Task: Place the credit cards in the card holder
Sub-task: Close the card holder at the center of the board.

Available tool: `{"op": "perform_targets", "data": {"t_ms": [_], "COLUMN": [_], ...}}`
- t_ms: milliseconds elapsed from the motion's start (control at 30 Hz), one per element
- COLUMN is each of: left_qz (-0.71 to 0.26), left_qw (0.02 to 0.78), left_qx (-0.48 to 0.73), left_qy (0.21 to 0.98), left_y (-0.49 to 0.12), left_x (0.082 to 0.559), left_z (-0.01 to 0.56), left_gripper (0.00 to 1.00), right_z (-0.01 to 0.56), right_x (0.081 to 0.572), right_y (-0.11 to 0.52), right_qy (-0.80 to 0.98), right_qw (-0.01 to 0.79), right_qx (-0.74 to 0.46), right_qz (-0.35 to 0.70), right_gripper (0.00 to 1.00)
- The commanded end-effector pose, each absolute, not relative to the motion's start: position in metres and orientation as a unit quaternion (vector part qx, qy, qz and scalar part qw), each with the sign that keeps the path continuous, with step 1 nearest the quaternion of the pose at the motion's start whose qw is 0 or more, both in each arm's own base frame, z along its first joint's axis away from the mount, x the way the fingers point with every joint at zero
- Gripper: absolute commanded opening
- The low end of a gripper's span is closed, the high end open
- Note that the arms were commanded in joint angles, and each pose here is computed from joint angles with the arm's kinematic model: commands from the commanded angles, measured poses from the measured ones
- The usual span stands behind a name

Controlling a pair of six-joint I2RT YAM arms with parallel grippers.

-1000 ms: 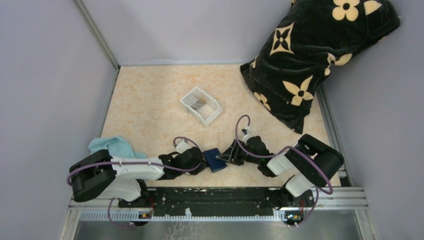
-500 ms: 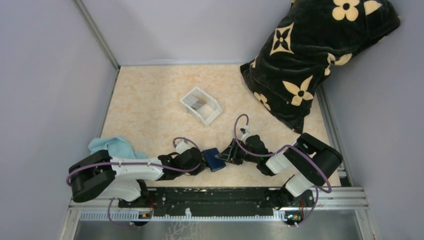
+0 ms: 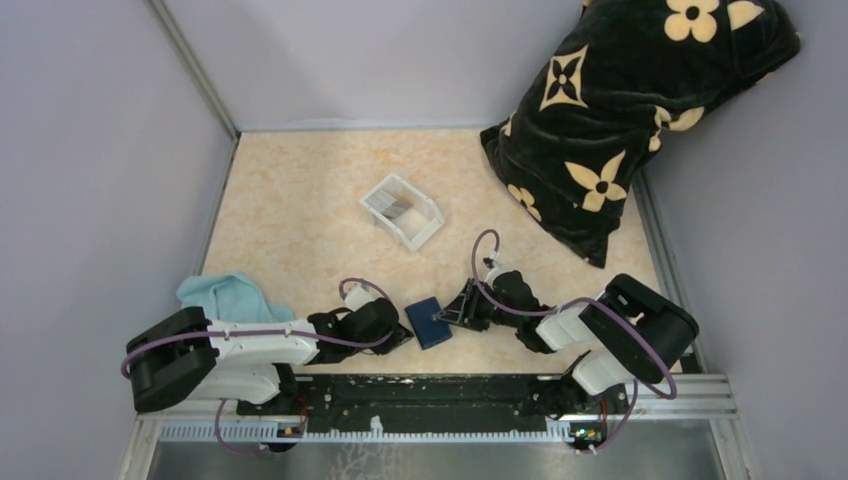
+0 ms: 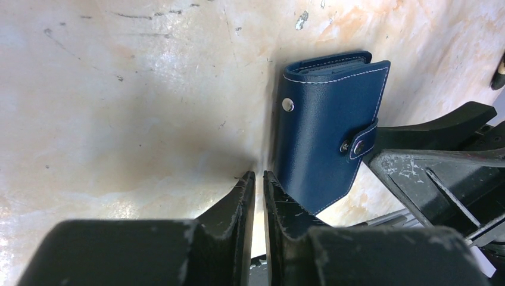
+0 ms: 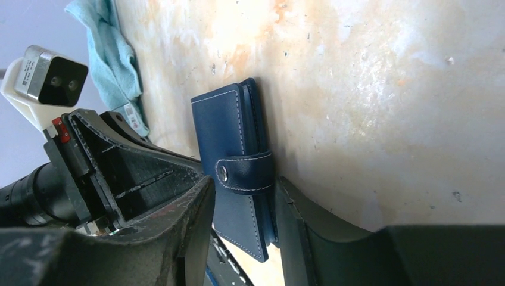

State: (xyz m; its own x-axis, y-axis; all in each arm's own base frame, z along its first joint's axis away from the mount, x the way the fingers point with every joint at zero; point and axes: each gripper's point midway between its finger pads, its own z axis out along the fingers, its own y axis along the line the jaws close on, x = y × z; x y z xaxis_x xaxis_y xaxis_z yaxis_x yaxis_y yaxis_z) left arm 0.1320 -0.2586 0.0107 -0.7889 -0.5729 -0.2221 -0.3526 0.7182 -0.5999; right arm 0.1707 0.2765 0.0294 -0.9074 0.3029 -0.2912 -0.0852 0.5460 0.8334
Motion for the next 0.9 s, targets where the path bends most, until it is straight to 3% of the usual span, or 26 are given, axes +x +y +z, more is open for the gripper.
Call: {"op": "perform_targets", "data": {"t_ms": [0, 300, 533, 867], "left_qz": [-0.106, -0.099, -0.098, -0.098], "left_qw": [0.171, 0.183, 0.176, 0.181], "left_qx": [-0.225, -0.233, -0.232, -0.229], "left_qy": [0.953, 0.950, 0.952, 0.951], "left_y": [-0.181, -0.175, -0.177, -0.181], "left_x": [0.094, 0.097, 0.096, 0.099], "left_z": [-0.047, -0.045, -0.049, -0.049], "left_gripper": [0.19, 0.19, 0.19, 0.19], "right_z": [0.024, 0.025, 0.023, 0.016], "right_x": [0.179, 0.182, 0.187, 0.193], "right_y": [0.275, 0.266, 0.252, 0.267], "right_qy": [0.862, 0.873, 0.885, 0.882], "right_qw": [0.217, 0.237, 0.263, 0.247], "right_qx": [0.063, 0.054, 0.040, 0.026], "right_qz": [0.453, 0.423, 0.382, 0.401], "right_gripper": [0.41, 0.40, 0.49, 0.49]}}
